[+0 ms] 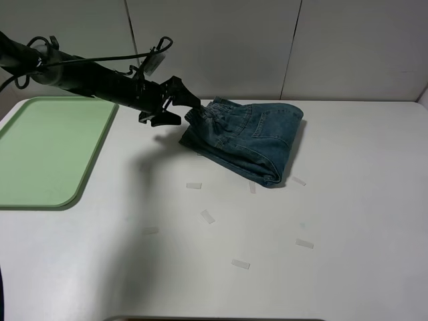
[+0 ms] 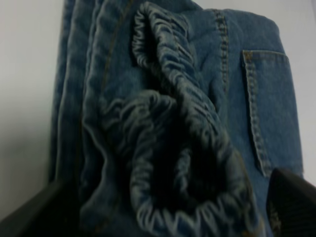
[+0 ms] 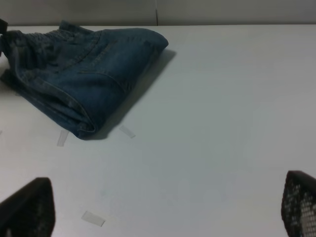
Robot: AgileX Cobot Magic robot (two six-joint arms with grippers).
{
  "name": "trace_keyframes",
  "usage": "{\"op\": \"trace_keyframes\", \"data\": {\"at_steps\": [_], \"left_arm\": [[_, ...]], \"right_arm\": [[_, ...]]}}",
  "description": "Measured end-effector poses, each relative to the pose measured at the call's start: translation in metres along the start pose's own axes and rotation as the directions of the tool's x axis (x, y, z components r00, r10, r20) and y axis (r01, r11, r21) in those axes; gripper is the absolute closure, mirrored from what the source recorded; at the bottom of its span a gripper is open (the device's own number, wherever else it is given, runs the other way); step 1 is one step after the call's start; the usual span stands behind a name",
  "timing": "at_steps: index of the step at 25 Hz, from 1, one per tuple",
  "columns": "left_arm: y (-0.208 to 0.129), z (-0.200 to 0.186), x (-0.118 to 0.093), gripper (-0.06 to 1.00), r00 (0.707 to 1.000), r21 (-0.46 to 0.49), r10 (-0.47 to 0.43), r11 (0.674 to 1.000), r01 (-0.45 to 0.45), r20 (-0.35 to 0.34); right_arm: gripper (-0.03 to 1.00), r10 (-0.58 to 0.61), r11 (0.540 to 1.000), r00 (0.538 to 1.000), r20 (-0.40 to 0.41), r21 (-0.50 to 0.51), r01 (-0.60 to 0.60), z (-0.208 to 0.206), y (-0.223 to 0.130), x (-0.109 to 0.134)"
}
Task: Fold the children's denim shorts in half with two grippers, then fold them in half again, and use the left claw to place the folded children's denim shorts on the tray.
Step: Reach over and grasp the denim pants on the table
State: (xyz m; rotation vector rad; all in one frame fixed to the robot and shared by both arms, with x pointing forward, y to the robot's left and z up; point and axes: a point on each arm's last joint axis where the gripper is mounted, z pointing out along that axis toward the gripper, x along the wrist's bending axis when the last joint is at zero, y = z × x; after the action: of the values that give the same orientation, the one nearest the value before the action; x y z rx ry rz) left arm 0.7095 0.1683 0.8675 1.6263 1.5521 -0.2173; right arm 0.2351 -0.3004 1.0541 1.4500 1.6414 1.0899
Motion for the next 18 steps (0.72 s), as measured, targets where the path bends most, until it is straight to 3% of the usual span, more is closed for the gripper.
{"op": "trace_keyframes", "data": {"at_steps": [7, 18], "left_arm": [[0.004, 0.006, -0.002, 0.18, 0.998, -0.053, 0.024, 0.998, -0.027, -0.066], [-0.017, 0.034, -0.007, 0.18, 0.998, -0.017, 0.002, 1.0, -0.003, -0.065]], "right_arm": [[0.27, -0.001, 1.0, 1.0, 0.001, 0.0, 0.001, 0.0, 0.0, 0.0], [0.27, -0.001, 1.0, 1.0, 0.001, 0.0, 0.001, 0.0, 0.0, 0.0]]}}
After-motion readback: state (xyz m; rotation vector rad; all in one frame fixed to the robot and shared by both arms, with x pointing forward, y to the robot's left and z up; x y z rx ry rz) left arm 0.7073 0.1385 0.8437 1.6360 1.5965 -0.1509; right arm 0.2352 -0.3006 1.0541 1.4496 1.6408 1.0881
